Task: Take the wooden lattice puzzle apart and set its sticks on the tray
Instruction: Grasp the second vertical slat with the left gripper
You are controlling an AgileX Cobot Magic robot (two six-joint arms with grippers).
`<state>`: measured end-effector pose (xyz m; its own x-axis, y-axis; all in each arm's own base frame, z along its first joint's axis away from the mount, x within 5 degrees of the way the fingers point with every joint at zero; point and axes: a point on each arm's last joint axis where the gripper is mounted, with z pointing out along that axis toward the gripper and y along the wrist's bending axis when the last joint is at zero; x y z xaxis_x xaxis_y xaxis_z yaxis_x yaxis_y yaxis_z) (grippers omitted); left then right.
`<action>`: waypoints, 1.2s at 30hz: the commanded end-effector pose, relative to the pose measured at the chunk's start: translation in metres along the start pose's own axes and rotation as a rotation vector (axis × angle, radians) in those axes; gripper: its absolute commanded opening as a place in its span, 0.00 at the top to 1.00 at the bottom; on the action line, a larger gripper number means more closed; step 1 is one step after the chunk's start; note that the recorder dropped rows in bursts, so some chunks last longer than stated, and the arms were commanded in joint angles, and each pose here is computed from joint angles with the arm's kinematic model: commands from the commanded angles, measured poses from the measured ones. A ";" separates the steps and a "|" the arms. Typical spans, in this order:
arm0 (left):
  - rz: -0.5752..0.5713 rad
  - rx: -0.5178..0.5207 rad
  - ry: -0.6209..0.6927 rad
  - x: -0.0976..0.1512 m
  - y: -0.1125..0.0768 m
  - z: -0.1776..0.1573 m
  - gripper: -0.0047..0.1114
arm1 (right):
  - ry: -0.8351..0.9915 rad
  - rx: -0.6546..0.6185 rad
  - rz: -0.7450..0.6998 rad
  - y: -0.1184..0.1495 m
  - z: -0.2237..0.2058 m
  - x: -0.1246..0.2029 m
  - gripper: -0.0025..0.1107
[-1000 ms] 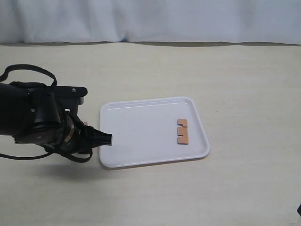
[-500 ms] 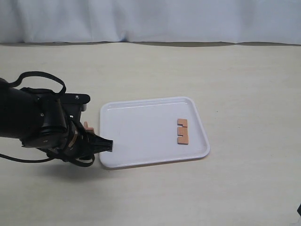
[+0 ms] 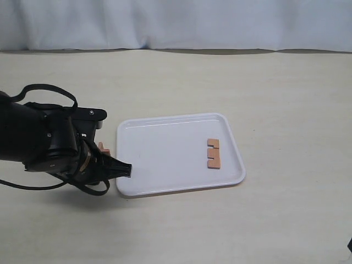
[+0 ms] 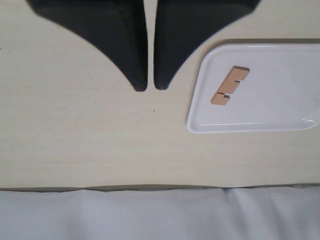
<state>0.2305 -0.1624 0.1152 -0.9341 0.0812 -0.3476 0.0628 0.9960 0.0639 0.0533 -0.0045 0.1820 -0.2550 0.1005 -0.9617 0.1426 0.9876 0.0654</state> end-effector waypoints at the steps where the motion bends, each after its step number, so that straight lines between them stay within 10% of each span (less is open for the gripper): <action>1: -0.003 0.003 -0.001 0.001 0.000 0.001 0.81 | 0.001 0.006 0.003 0.000 0.000 0.001 0.94; 28: 0.016 0.007 -0.003 0.001 -0.001 0.004 0.72 | 0.001 0.006 0.003 0.000 0.000 0.001 0.94; 36: 0.037 -0.004 0.009 0.003 -0.001 0.010 0.96 | 0.001 0.006 0.003 0.000 0.000 0.001 0.94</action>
<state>0.2318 -0.1640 0.1051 -0.9345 0.1175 -0.3361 0.0970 0.9923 0.0771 0.0533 -0.0045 0.1820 -0.2550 0.1005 -0.9617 0.1426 0.9876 0.0654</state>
